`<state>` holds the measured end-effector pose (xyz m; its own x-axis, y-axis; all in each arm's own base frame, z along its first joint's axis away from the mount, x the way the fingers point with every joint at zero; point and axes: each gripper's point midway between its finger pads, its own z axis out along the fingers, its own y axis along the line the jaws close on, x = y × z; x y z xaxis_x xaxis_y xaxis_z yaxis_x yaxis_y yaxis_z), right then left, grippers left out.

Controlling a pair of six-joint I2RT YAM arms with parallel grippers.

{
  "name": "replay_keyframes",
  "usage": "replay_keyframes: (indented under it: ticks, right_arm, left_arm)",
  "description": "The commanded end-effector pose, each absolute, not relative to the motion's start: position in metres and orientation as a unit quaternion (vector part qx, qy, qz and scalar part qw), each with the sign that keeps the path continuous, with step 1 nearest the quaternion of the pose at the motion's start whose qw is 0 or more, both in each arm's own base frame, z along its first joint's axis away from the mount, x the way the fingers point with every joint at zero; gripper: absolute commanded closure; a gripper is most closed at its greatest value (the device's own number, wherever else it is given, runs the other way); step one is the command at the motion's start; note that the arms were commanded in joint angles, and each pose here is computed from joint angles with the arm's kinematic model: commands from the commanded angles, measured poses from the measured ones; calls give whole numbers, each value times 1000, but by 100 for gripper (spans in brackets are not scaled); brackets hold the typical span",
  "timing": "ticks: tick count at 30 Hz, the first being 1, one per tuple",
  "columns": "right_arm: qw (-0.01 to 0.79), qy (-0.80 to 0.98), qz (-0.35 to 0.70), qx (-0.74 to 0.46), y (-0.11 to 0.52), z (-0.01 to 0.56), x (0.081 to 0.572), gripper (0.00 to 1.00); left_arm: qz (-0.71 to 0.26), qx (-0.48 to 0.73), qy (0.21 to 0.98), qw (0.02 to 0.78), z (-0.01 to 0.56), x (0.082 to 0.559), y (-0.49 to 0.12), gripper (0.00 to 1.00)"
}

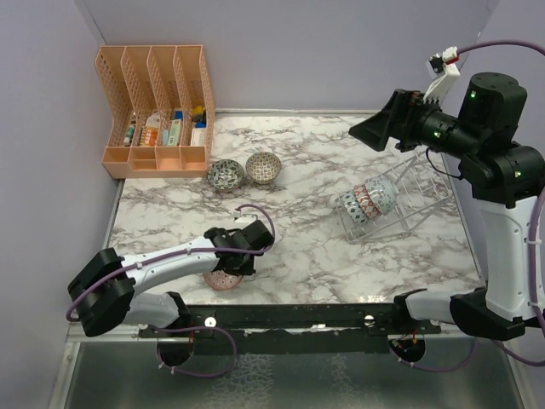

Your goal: Load the bowls into the dish rack

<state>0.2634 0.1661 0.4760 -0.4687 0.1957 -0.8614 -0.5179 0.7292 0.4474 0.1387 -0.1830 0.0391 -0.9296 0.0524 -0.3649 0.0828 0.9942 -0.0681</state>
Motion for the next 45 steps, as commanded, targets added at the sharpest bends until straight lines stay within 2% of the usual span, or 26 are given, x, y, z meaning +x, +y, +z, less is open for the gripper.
replay_keyframes:
  ticks: [1,2,7,14,18,22,27,31,36,45]
  right_arm:
    - [520,776,343,-103,162,485,267,0]
    - [521,776,341,-102,161,485,268,0]
    - [527,776,333,-99,159,487,271,0]
    - [536,776,322,-84,154,490,277,0]
    - [549,769,317,-75,150,497,276,0]
    - [557,767,310,-69,146,502,274,0]
    - [572,764,293,-53,137,508,273,0]
    - [584,750,305,-55,139,526,270,0]
    - [592,735,325,-51,143,540,268,0]
    - [588,736,331,-51,144,539,263,0]
  left_arm:
    - [-30,42,983,179,31,135,-178,88]
    - [-32,46,982,180,32,135,-179,99]
    - [-77,69,973,208,65,153,-207,100]
    - [-198,101,926,304,188,207,-292,100]
    - [-261,101,900,334,232,221,-324,100]
    - [-305,84,887,337,240,228,-336,100]
    - [-435,47,830,346,287,251,-370,100]
    - [-553,25,755,352,347,265,-405,100]
    - [-702,-8,637,317,413,272,-444,100]
    - [-792,-58,545,269,439,292,-469,100]
